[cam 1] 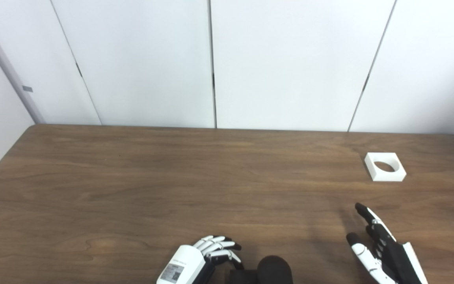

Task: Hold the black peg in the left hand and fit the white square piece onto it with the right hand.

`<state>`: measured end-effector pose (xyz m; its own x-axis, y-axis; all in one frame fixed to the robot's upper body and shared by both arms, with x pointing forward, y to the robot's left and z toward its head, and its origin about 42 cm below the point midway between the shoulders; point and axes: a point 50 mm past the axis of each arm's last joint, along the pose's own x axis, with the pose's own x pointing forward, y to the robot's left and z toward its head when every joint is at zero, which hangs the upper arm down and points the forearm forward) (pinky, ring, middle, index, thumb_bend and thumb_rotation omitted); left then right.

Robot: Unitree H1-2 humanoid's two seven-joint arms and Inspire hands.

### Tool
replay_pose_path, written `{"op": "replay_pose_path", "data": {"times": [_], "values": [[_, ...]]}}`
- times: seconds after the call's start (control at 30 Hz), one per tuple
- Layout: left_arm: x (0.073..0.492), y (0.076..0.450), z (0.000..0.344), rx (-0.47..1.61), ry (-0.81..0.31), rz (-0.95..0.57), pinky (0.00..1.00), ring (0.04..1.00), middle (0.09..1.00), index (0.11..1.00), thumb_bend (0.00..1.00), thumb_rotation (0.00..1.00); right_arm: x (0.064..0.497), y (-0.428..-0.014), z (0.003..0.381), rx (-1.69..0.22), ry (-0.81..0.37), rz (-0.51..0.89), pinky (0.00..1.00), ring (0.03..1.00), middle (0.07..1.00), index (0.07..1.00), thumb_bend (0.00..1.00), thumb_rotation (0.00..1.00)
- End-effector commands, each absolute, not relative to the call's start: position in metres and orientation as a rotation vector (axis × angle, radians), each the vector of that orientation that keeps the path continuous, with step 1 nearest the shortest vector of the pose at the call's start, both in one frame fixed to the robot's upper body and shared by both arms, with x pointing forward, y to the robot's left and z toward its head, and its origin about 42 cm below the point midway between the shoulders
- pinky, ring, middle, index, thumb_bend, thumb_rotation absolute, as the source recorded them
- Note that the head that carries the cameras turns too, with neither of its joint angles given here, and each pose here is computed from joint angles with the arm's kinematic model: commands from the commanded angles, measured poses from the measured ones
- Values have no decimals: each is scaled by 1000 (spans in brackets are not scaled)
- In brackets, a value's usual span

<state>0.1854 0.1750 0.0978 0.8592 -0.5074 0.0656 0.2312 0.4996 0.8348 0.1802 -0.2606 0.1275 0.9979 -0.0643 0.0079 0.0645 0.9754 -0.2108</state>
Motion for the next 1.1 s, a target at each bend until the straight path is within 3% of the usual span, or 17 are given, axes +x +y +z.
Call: {"op": "replay_pose_path", "data": {"times": [0.0, 0.27, 0.37, 0.53, 0.63, 0.67, 0.8, 0.97, 1.07], "values": [[174, 182, 72, 1044, -209, -493, 828, 828, 775, 487, 517, 48, 185, -254, 142, -190, -74, -71, 1000, 997, 941, 898, 441, 600], [179, 187, 73, 1166, -263, -465, 821, 804, 754, 486, 520, 48, 185, -253, 156, -81, -39, -65, 1000, 1000, 937, 879, 445, 568], [180, 190, 74, 1197, -250, -453, 814, 799, 753, 487, 520, 49, 187, -258, 171, -118, -47, -63, 1000, 1000, 940, 874, 410, 489], [181, 192, 74, 1229, -217, -445, 811, 803, 762, 487, 520, 50, 199, -275, 196, -130, -71, -79, 936, 946, 916, 853, 459, 294], [181, 193, 73, 1235, -209, -432, 797, 798, 758, 487, 519, 49, 211, -289, 215, -302, -100, -84, 967, 952, 899, 819, 514, 235], [181, 194, 73, 1233, -207, -430, 792, 796, 758, 487, 519, 49, 217, -296, 223, -381, -112, -73, 987, 962, 905, 798, 599, 202], [183, 197, 71, 1223, -198, -423, 787, 797, 759, 487, 519, 48, 236, -313, 240, -588, -121, -47, 969, 955, 926, 813, 706, 171], [187, 204, 73, 1218, -189, -415, 779, 795, 759, 487, 519, 48, 262, -324, 242, -790, -83, -58, 969, 979, 932, 831, 829, 129], [189, 210, 74, 1221, -188, -414, 774, 794, 761, 488, 518, 48, 280, -331, 241, -901, -81, -82, 920, 977, 933, 835, 882, 85]]}}
